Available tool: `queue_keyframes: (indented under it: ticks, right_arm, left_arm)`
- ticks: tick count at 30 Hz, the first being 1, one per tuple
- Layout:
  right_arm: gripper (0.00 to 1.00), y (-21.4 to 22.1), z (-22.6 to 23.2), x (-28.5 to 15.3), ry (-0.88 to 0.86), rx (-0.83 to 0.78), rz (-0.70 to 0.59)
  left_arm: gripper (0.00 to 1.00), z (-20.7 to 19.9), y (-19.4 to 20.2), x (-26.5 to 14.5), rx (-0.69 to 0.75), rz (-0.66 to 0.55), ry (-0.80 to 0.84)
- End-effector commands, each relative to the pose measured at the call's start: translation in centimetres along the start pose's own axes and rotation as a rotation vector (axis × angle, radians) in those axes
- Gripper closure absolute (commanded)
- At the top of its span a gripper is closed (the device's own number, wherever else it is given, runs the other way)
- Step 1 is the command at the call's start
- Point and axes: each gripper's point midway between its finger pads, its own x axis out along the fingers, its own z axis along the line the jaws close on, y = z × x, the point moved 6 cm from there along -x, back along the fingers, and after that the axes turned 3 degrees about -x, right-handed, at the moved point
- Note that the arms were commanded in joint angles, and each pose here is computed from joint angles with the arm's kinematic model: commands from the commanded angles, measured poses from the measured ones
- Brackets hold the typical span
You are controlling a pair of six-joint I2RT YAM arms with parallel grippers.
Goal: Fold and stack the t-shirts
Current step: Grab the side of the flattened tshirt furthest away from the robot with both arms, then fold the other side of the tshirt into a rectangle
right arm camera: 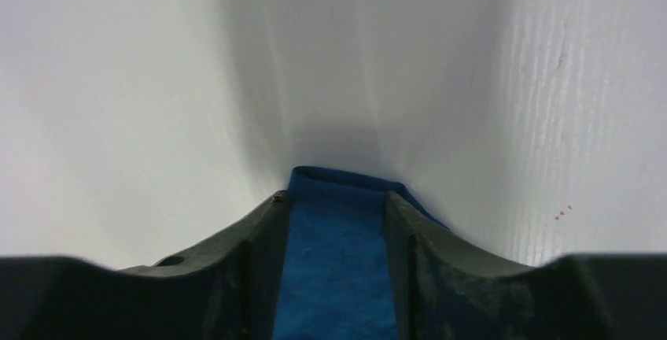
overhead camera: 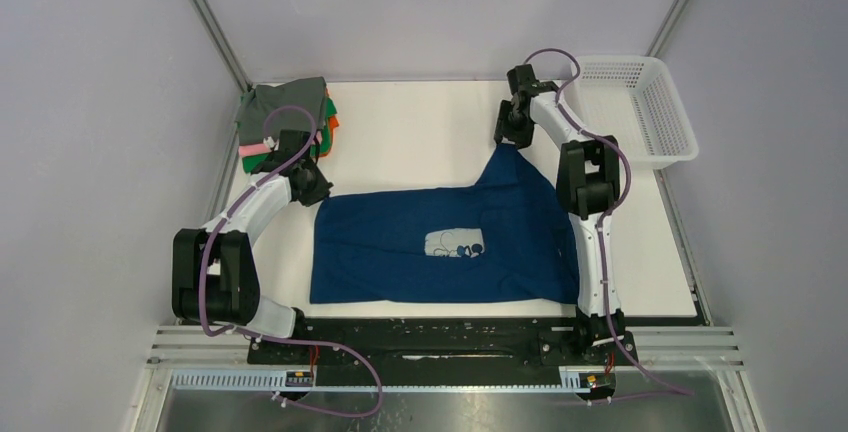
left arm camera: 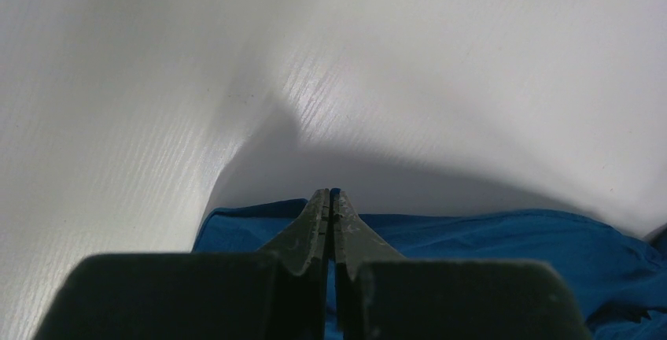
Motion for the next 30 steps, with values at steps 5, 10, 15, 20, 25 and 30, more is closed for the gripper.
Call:
queue_keyframes:
  ticks: [5, 10, 15, 20, 25, 30]
  right_arm:
    - [0.79, 0.8, 0.1, -0.8, 0.007, 0.019, 0.054]
    - [0.97, 0.5, -0.3, -5.1, 0.022, 0.024, -0.018]
    - [0.99, 3.2, -1.9, -10.2, 0.045, 0.055, -0.074]
    - [0.97, 8.5, -3.4, -14.1, 0.025, 0.106, -0.056]
    - [0.94, 14.5, -4.9, -16.4, -0.016, 0.152, -0.007]
    - [0.93, 19.6, -6.2, -18.5, -0.061, 0.171, 0.011]
  left_arm:
    - [1.0, -0.6, -0.9, -0.1, -0.005, -0.044, 0.014]
    - [1.0, -0.5, -0.9, -0.6, -0.009, -0.054, 0.023]
    - [1.0, -0.1, -0.7, -1.3, -0.015, -0.075, 0.028]
    - [1.0, 0.4, -0.2, -2.0, -0.033, -0.105, 0.042]
    - [1.0, 1.4, 0.5, -2.4, -0.05, -0.13, 0.034]
    - [1.0, 2.2, 1.0, -2.6, -0.07, -0.155, 0.02]
